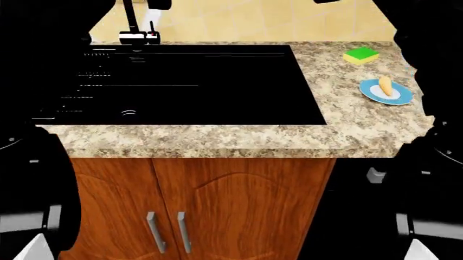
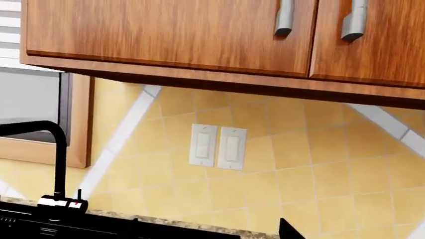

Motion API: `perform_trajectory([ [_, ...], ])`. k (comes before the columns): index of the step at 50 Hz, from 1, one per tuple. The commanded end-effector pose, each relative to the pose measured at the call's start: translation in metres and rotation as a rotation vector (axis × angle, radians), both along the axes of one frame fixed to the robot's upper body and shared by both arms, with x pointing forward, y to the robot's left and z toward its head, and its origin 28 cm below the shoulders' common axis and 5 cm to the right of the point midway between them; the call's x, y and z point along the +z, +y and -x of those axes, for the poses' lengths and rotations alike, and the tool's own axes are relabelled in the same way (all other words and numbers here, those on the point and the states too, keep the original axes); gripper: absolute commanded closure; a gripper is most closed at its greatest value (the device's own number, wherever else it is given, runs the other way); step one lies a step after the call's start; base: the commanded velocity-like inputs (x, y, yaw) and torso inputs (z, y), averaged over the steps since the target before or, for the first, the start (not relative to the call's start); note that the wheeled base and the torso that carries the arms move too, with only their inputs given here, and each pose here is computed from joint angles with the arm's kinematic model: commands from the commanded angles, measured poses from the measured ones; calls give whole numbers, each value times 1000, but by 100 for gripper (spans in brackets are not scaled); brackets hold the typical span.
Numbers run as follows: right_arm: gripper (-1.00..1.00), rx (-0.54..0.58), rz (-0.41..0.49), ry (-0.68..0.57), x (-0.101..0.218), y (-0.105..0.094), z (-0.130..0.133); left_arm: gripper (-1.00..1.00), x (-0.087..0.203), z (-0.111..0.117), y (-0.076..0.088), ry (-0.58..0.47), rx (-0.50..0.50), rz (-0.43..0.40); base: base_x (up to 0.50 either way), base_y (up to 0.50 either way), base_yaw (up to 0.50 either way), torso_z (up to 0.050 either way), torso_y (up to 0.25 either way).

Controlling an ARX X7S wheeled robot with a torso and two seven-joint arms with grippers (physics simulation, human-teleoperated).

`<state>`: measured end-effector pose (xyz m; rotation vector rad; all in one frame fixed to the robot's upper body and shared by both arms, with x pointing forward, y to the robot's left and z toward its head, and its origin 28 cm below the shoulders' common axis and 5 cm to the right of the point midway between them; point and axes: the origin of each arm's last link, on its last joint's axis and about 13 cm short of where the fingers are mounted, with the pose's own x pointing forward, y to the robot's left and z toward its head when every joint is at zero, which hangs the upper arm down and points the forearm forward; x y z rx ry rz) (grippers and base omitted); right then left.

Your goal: Pick the carrot from the counter and place it in the sink. Then turn on the sink faucet.

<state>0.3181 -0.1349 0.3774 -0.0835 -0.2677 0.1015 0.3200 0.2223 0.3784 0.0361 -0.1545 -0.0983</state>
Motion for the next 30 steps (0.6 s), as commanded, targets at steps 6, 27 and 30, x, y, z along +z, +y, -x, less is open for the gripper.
perform_trajectory([
  [6, -100, -19, -21, 6, 26, -8, -12, -100, 29, -5, 4, -23, 33, -13, 500, 0, 0, 0, 0],
  [27, -100, 3, -29, 71, -10, -2, -31, -100, -18, -25, 5, 73, 26, -16, 500, 0, 0, 0, 0],
  [30, -100, 15, -37, 82, -17, -1, -34, -100, -30, -30, 5, 94, 22, -6, 500, 0, 0, 0, 5],
])
